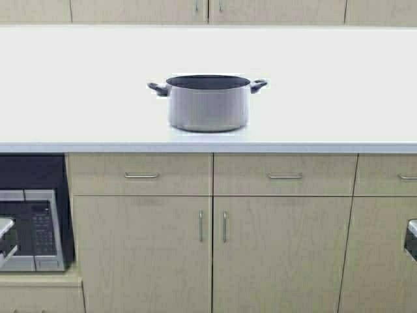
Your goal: Open the cabinet, put the pot inside, then close it
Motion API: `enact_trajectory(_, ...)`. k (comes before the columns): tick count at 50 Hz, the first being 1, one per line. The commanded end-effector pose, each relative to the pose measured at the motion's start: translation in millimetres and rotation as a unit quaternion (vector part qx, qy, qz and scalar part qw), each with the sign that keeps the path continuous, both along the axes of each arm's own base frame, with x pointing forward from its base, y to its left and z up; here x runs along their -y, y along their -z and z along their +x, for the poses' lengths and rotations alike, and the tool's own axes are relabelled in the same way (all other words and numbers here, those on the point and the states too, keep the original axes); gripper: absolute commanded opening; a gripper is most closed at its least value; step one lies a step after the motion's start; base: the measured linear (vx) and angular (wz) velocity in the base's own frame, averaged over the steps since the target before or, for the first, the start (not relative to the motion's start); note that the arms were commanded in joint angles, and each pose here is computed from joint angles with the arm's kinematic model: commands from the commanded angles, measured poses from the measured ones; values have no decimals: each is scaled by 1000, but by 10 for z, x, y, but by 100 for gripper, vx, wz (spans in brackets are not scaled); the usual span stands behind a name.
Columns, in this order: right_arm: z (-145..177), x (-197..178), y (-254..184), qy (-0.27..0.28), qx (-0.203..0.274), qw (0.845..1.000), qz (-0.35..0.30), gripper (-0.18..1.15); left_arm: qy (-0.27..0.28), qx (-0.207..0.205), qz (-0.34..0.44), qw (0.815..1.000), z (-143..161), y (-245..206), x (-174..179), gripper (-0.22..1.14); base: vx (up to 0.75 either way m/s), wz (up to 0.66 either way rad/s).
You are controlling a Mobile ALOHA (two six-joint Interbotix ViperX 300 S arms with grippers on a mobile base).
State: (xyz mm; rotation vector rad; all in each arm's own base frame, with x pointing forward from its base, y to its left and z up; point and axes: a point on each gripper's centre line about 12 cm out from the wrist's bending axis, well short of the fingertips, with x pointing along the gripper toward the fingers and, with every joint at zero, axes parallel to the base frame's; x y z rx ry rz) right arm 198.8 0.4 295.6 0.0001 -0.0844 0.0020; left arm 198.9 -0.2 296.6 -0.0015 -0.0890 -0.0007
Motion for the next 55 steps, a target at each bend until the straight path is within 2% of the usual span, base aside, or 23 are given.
enact_trajectory(1, 16, -16, 56, -4, -10, 1000, -2, 2, 6, -18, 2, 1000, 2, 106, 23, -3, 12, 1)
enact_trajectory(6, 14, -17, 55, -4, -10, 1000, -2, 8, 6, -14, 3, 1000, 5, 79, 23, 5, 15, 3)
enact_trajectory(28, 53, -20, 67, -5, -21, 1000, -5, 6, 6, -10, 0, 1000, -23, 76, 23, 3, 25, 1)
enact_trajectory(55, 70, -21, 148, -5, -37, 999, -12, 6, 6, -32, 2, 999, 62, 158, 24, 3, 36, 2)
